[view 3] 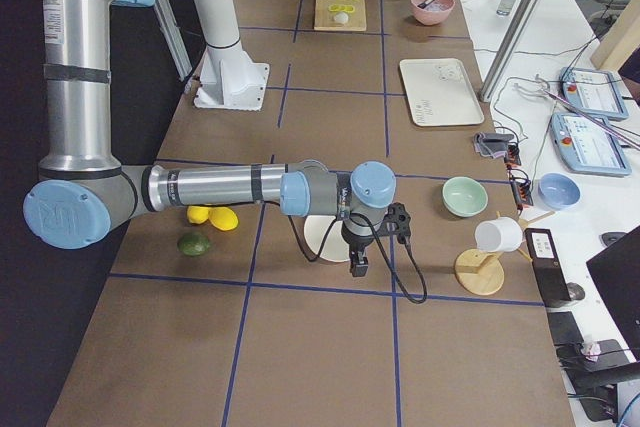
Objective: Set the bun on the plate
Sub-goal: 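Move the right gripper toward the white plate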
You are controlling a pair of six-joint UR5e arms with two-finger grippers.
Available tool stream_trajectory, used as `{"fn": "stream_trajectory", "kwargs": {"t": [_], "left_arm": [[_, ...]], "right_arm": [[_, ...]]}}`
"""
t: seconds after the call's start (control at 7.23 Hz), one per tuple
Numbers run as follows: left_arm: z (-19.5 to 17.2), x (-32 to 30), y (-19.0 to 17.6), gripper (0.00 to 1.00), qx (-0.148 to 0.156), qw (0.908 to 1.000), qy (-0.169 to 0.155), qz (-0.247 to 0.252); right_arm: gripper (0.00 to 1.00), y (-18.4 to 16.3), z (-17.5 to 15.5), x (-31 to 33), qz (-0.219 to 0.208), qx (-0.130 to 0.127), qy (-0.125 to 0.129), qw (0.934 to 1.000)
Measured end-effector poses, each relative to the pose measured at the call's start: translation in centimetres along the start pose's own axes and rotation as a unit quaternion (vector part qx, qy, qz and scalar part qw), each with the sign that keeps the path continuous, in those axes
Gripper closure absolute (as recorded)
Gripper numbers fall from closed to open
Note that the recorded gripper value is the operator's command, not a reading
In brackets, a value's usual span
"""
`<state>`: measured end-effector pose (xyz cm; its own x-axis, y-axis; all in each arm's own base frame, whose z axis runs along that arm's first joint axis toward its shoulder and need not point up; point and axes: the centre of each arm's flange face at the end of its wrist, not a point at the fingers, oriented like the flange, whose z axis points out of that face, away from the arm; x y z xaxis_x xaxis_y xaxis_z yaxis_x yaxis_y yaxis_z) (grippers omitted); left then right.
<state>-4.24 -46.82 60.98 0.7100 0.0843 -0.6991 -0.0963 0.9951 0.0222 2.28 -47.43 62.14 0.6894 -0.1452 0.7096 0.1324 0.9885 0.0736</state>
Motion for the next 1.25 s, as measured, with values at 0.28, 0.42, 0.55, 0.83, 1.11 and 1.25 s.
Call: {"fn": "stream_trajectory", "kwargs": {"t": [0.28, 0.42, 0.55, 0.83, 1.11, 1.25], "left_arm": [[-0.06, 0.1, 0.57, 0.0, 0.005, 0.9999, 0.0, 0.013], [-0.07, 0.11, 0.76, 0.0, 0.006, 0.9998, -0.001, 0.017], [-0.05, 0.08, 0.85, 0.0, 0.006, 0.9998, -0.002, 0.018], [-0.19, 0.22, 0.82, 0.0, 0.009, 0.9997, -0.002, 0.021], [-0.39, 0.46, 0.69, 0.0, 0.013, 0.9996, 0.003, 0.024], [-0.38, 0.49, 0.68, 0.0, 0.014, 0.9996, 0.003, 0.026]], "right_arm": [[0.0, 0.17, 0.13, 0.08, 0.002, -0.001, -0.003, 1.0], [0.0, 0.2, 0.18, 0.09, 0.004, -0.001, -0.004, 1.0], [0.0, 0.2, 0.16, 0.07, 0.005, -0.001, -0.005, 1.0], [0.0, 0.18, 0.11, -0.05, 0.008, 0.0, -0.005, 1.0], [0.0, 0.18, 0.12, -0.06, 0.009, 0.0, -0.005, 0.9999], [0.0, 0.24, 0.21, 0.02, 0.01, -0.001, -0.005, 0.9999]]}}
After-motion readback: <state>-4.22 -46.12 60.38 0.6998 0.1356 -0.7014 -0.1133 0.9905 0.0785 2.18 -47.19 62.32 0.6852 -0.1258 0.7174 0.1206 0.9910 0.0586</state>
